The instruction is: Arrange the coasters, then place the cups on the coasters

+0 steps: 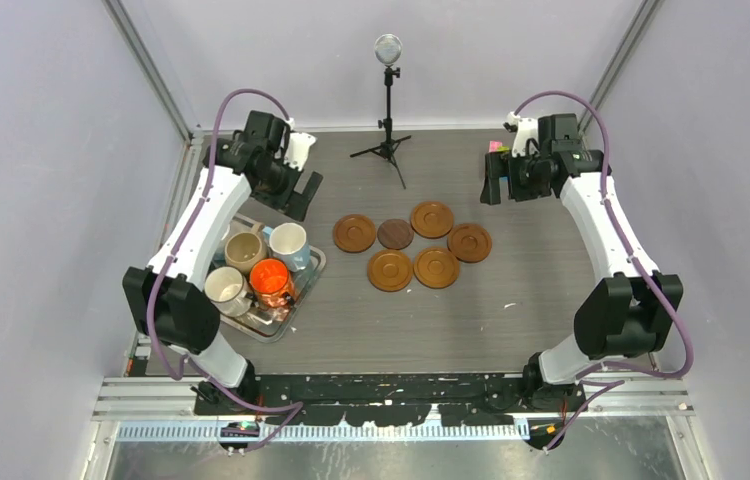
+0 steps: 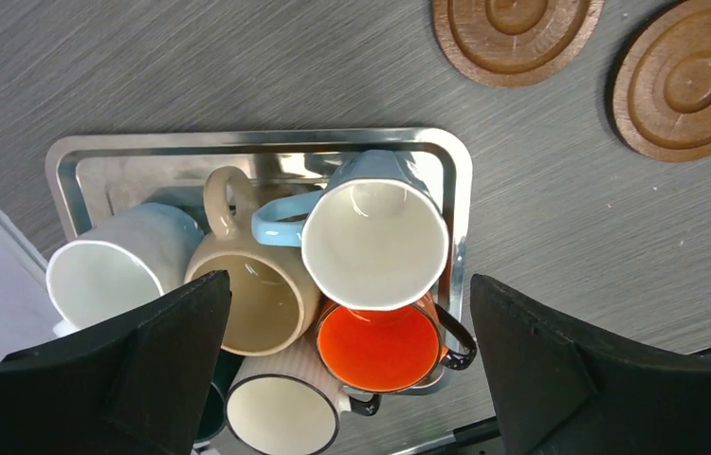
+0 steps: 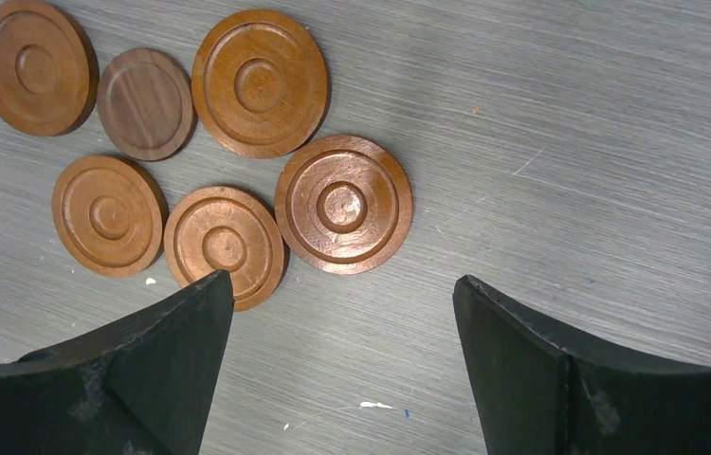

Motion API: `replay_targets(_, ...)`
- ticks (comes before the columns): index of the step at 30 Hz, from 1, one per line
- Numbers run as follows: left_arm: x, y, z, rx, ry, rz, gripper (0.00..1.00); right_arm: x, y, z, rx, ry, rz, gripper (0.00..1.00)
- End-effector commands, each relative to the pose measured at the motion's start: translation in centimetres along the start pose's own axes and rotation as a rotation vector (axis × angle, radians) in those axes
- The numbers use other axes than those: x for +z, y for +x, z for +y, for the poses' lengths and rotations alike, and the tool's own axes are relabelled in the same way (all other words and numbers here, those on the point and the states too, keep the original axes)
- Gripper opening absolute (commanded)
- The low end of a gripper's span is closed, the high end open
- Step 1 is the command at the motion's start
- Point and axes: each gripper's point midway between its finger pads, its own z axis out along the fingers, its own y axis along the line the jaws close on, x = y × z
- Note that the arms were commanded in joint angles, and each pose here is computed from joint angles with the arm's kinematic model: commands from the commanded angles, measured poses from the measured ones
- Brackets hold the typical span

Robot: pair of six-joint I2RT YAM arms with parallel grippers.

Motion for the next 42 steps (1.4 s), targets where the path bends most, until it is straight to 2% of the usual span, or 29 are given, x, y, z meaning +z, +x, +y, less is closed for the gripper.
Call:
replay_targets(1, -0.6, -3.7, -1.6, 0.045, 0.068, -0.119, 1.0, 1.4, 0.0, 0.0, 0.002, -0.031, 0.028, 0.9)
replay_targets(7, 2.7, -6.1, -6.8, 0.166, 0.213, -0.128, 1.0, 4.8, 1.0, 0.8, 0.006, -0.12, 0.131, 0.9)
replay_targets(13, 7.2, -7.7, -12.4, 0.316, 0.247, -0.119, 1.0, 8.5, 2.4, 0.9, -0.008, -0.108, 0.218, 0.88)
replay_targets(20, 10.9, -8.1, -16.3, 0.359, 0.36, -0.088, 0.93, 11.2, 5.4, 0.7, -0.039, -0.083, 0.314, 0.81)
replay_targets(25, 11.9, -7.4, -18.1, 0.374, 0.438, -0.077, 0.87, 12.3, 7.3, -0.3, -0.044, -0.032, 0.366, 0.78)
replay_targets(32, 12.1, -4.3, -19.5, 0.473, 0.465, -0.082, 0.86, 13.2, 10.0, -1.5, -0.078, 0.007, 0.438, 0.74)
replay_targets(42, 13.5, -1.3, -20.1, 0.566, 0.433, -0.056, 0.74, 12.4, 13.8, -2.3, -0.141, 0.024, 0.524, 0.52)
